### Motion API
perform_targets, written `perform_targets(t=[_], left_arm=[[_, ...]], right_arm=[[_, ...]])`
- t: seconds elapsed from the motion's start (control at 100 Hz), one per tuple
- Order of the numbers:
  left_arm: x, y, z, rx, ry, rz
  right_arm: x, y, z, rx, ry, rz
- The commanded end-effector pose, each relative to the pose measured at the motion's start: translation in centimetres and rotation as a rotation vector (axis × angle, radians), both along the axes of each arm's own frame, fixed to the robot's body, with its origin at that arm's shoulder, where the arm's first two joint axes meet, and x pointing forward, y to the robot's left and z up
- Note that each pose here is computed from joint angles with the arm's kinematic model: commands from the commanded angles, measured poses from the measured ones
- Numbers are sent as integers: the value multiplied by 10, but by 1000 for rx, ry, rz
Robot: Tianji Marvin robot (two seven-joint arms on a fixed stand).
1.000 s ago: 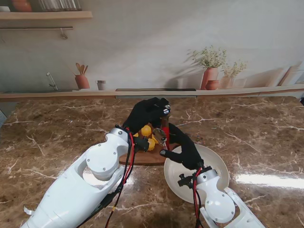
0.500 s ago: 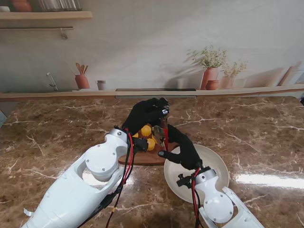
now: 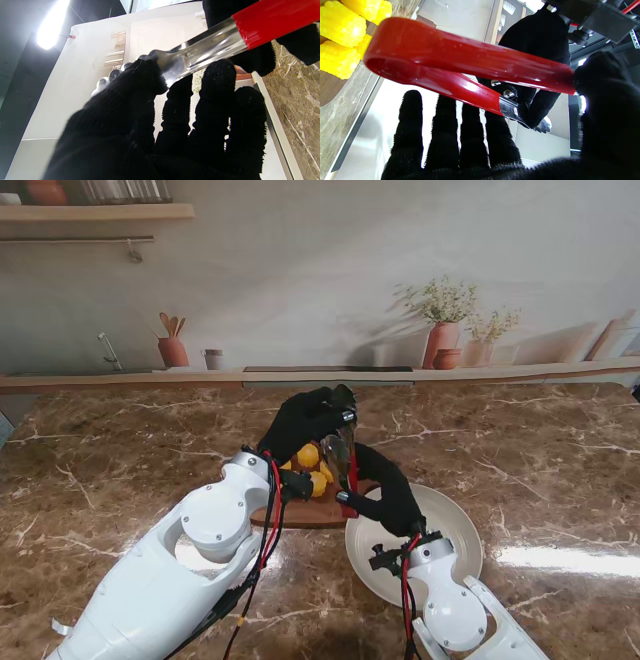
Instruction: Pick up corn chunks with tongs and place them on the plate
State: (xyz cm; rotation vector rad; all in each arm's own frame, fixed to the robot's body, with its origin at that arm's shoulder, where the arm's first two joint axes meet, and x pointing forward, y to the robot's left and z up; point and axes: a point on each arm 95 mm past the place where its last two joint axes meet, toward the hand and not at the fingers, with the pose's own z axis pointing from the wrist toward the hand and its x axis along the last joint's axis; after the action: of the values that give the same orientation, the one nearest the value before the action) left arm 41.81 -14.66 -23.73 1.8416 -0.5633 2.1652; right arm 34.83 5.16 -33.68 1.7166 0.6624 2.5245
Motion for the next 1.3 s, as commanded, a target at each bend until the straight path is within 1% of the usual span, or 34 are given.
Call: perform_targets(t=[0.0,0.22,0.42,0.6,0.76,0.83,0.92,1.0,1.08,1.29], left_arm=[[0,-3,-2,-11,7,0],[0,-3,-3,-16,10,-4],[0,-2,-5,-17,12,2],[-1,0,-10,-22,16,10],[-1,1,-15,-29,22,25],[-1,2,-17,-31,26,30],[-1,2,-19,-33,30,41],[-1,2,-20,-35,33,48],[-1,1,-21,-35,37,51],[-1,0,-21,-23,45,62]], right_arm=[[-5,4,-4,16,33,10],[-9,6,-6,84,74,17],[-9,6,-6,126,108,12],[-11,9,-4,196,150,11],[-12,12,-4,230,168,19],[-12,13,-5,231,165,15],[-11,13,-6,227,154,-7],[-11,12,-8,202,141,-12],[-11,12,-8,192,132,-9],[-11,10,-9,130,109,2]])
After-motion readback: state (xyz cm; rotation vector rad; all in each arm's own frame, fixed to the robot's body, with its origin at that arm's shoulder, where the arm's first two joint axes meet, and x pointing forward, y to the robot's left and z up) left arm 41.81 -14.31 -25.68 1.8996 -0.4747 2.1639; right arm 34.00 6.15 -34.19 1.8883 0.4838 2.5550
